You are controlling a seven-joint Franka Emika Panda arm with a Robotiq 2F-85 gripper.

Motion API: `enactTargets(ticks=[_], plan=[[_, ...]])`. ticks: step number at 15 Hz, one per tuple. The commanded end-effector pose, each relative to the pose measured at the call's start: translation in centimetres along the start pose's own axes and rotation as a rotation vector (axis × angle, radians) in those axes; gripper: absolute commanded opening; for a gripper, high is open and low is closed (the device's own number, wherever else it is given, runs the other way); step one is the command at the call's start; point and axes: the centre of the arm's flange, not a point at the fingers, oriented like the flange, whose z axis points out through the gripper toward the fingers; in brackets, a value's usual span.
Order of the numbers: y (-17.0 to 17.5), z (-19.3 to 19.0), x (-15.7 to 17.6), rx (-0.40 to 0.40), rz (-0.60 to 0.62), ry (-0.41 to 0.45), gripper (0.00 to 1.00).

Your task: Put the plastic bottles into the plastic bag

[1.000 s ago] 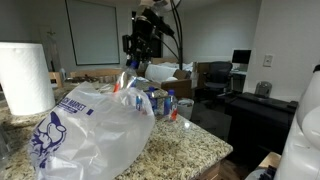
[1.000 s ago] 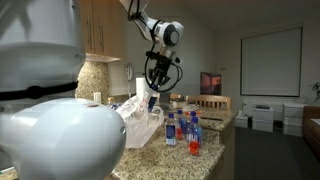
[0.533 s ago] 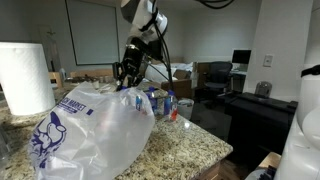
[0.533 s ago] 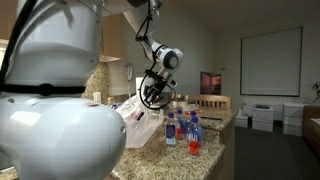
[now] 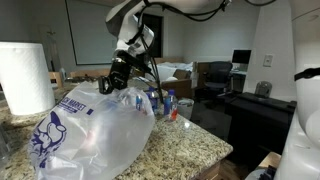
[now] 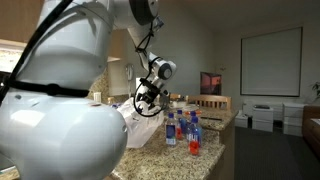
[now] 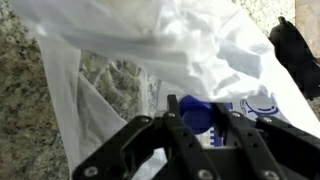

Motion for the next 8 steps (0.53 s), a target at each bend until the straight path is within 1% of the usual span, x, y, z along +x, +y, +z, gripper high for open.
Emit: enactTargets(ticks=[1, 2, 3, 6, 8], plan=[[-1.38, 0.30, 0.36, 0.037, 0.009, -0.016, 0.32], [-1.37, 0.60, 0.44, 0.035, 0.013, -0.030, 0.60], [-1.35, 0.78, 0.47, 0.035, 0.013, -0.036, 0.61], [-0.88, 0.92, 0.59, 0.036, 0.018, -0.053, 0.78], [-0.50, 0.88, 0.61, 0.029, 0.034, -0.069, 0.91]])
